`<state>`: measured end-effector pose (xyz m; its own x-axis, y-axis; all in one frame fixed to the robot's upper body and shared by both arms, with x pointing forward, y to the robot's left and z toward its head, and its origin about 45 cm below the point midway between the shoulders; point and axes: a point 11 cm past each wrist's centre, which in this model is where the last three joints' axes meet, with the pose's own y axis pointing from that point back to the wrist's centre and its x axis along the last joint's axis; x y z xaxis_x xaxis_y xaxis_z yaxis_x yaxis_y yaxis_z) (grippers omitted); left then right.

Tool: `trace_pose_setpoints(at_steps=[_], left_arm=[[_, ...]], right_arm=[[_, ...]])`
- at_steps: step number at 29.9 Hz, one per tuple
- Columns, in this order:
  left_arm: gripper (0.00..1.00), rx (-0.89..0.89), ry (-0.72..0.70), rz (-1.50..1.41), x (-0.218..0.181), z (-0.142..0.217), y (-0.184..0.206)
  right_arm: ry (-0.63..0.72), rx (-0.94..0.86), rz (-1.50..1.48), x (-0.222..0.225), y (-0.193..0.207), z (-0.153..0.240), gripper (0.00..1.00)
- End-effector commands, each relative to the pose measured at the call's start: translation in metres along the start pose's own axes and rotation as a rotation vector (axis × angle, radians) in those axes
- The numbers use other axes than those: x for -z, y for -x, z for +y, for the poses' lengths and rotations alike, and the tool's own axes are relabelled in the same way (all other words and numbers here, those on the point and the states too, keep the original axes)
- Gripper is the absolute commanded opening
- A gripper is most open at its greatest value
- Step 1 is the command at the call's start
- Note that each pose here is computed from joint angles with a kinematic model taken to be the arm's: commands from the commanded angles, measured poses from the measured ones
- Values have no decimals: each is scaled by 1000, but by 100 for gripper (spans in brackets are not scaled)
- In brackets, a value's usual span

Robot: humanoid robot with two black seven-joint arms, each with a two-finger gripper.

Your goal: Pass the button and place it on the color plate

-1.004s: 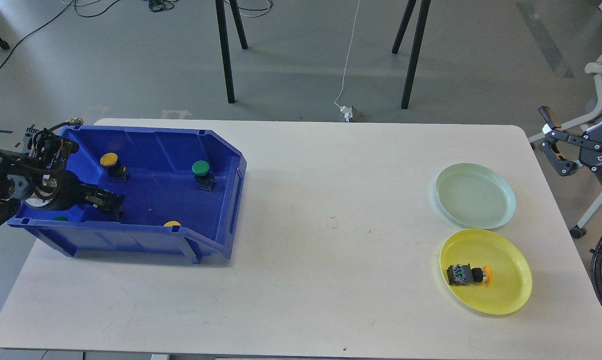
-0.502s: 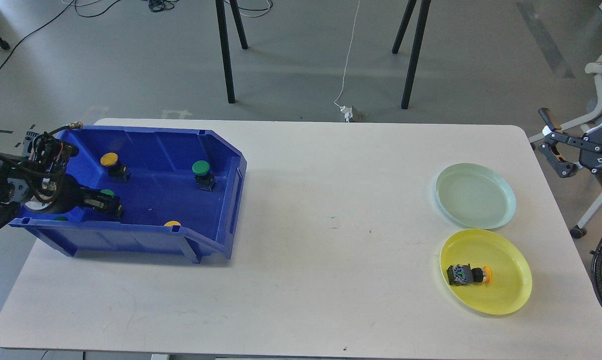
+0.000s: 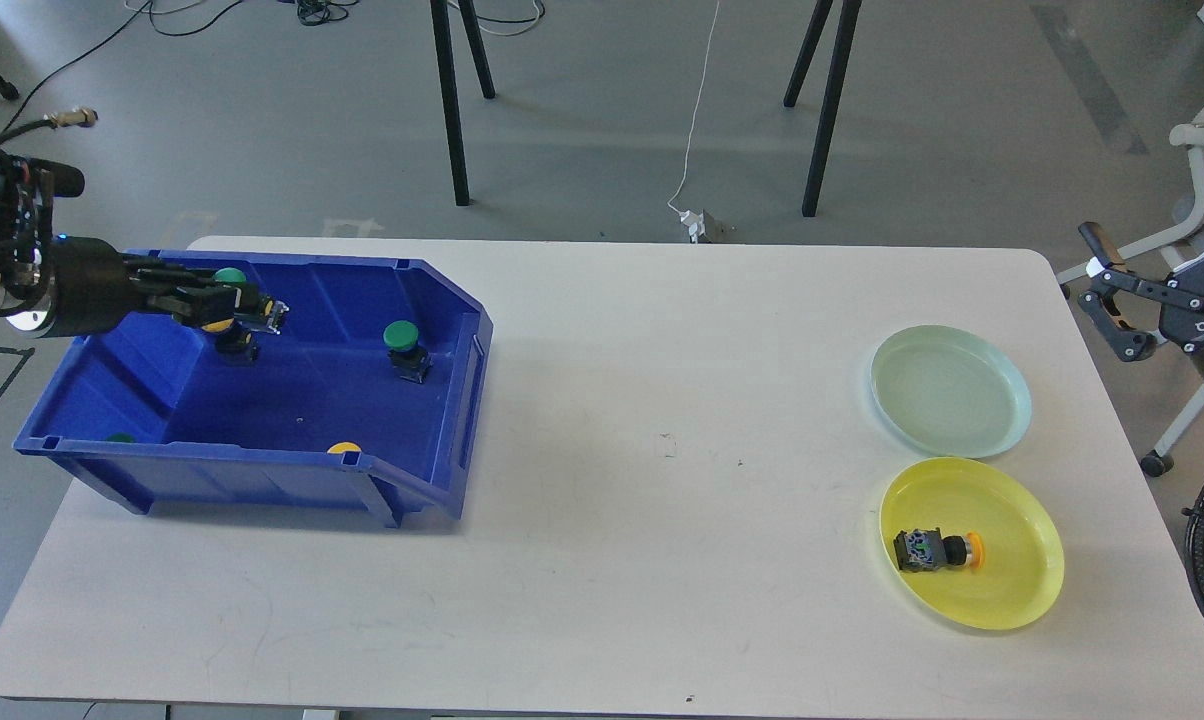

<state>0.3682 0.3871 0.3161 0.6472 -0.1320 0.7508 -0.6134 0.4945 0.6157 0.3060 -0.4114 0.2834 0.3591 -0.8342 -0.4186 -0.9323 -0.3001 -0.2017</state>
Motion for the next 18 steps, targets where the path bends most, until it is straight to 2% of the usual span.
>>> trace_pose_setpoints(at_steps=[1, 4, 9, 14, 18], left_arm=[[3, -100, 235, 132, -67, 12, -26], [3, -128, 436, 318, -113, -4, -36], [4, -105, 731, 565, -196, -71, -46], [4, -127, 774, 707, -229, -142, -40], [4, -121, 769, 771, -233, -168, -25]], right_arm=[[23, 13, 23, -4, 3, 0, 95], [45, 60, 94, -5, 10, -6, 95], [75, 161, 184, -8, 30, -28, 95], [151, 315, 112, -58, 76, -54, 95], [229, 445, 121, -100, 116, -68, 95]])
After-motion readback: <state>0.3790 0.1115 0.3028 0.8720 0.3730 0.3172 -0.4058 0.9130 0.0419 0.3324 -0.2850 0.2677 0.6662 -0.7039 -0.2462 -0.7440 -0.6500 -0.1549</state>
